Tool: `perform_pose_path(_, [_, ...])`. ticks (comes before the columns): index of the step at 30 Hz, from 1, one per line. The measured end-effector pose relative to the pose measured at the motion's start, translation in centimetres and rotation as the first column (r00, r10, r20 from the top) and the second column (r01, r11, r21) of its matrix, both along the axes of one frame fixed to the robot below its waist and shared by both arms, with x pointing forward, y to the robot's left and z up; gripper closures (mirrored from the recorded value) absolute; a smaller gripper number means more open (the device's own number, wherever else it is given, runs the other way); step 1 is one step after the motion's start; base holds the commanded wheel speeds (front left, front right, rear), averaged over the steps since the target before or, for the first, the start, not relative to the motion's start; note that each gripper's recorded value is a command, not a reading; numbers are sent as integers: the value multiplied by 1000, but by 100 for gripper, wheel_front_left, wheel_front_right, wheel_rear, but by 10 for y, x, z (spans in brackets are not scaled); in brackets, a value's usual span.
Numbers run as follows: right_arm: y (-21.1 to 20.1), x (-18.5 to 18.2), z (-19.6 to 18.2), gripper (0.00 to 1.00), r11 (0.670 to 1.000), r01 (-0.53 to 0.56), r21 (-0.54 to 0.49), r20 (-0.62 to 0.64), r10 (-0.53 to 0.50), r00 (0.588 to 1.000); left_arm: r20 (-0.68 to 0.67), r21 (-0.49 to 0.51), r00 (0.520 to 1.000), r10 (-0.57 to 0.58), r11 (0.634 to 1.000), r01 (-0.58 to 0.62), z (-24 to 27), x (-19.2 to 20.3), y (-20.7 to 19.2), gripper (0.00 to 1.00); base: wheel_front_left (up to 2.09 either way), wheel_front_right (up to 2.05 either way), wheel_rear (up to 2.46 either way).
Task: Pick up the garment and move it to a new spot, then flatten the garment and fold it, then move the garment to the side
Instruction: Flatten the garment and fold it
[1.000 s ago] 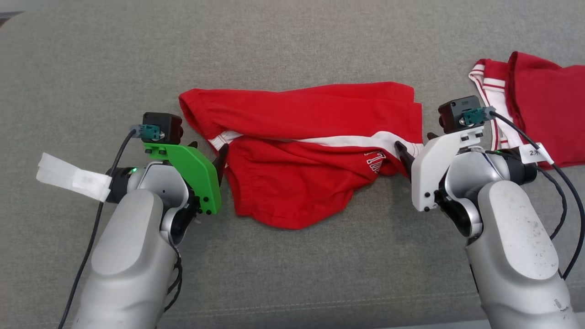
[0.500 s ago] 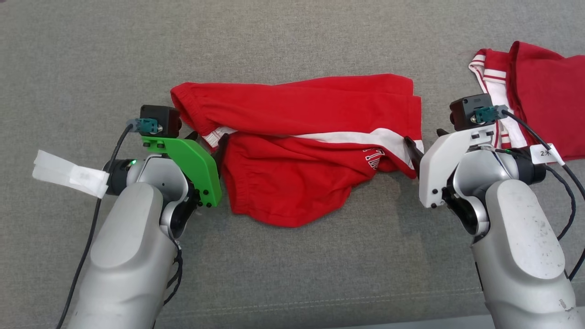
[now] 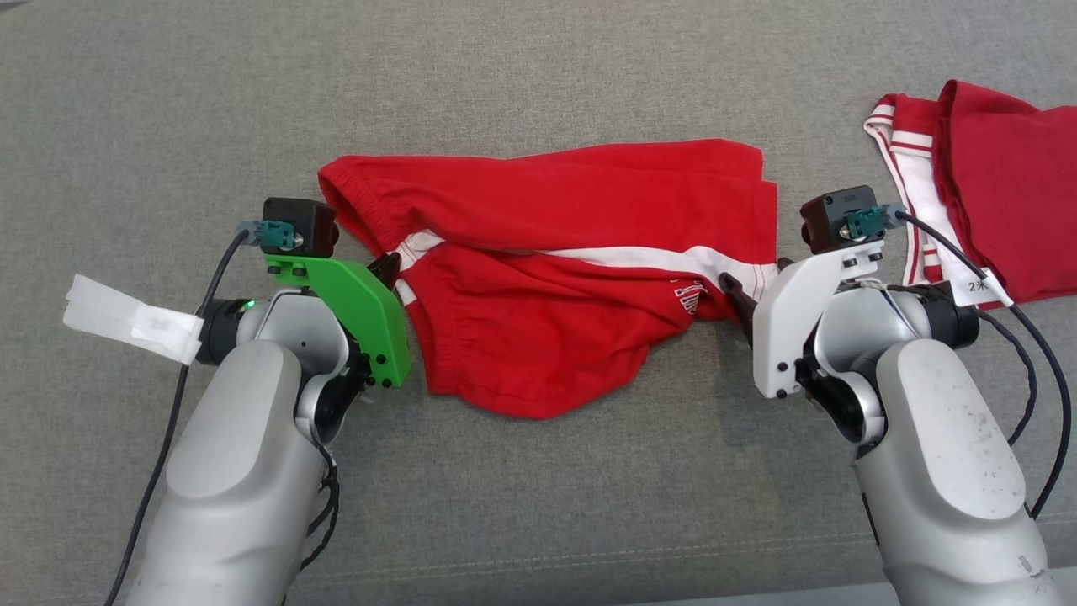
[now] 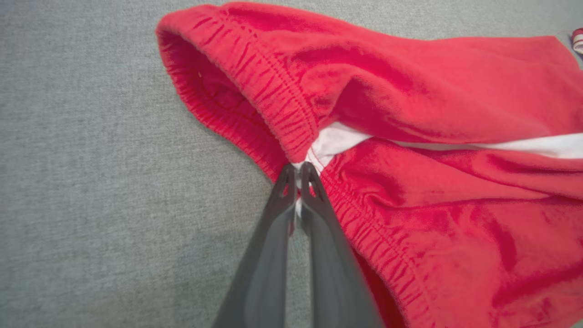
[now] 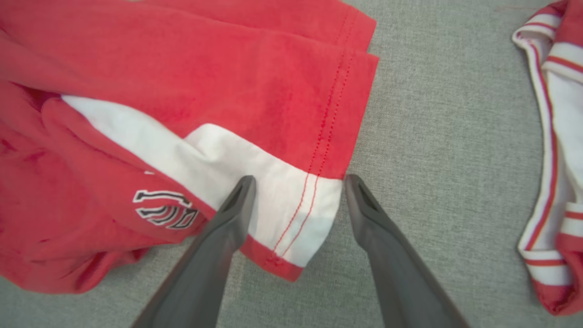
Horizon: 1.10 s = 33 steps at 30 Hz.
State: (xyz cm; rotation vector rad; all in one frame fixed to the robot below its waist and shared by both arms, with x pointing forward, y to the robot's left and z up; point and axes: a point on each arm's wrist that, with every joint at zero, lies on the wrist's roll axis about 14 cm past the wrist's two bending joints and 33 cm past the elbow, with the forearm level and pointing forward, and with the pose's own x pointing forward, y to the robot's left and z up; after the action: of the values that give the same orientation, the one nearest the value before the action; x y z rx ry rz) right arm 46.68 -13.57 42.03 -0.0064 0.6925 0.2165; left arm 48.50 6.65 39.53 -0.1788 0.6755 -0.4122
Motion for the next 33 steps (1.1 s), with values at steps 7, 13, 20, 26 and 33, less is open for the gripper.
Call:
perform_pose_path(7, [-2, -9, -9, 0, 1000, 8, 8, -50, -8, 999, -4, -4, 1000, -2, 1000, 2, -1, -2, -2, 100, 0, 0, 0])
perform_pose_path(13, [-7, -12, -12, 0, 999, 31, 23, -58, -30, 998, -3, -3, 1000, -5, 1000, 5, -1, -1, -3, 100, 0, 0, 0])
perform_pose_path(20, [-9, -14, -13, 67, 999, 38, 29, -54, -36, 998, 4, -1, 1000, 7, 1000, -7, -1, 0, -3, 100, 0, 0, 0])
perform_pose_path(26, [-7, -16, -13, 100, 999, 32, 31, -53, -31, 998, 9, -6, 1000, 14, 1000, -14, 1, 0, -2, 100, 0, 0, 0])
perform_pose_path(33, [-9, -6, 10, 100, 997, 47, 56, 42, -49, 998, 137, -60, 987, 79, 996, -71, 34, 17, 4, 100, 0, 0, 0])
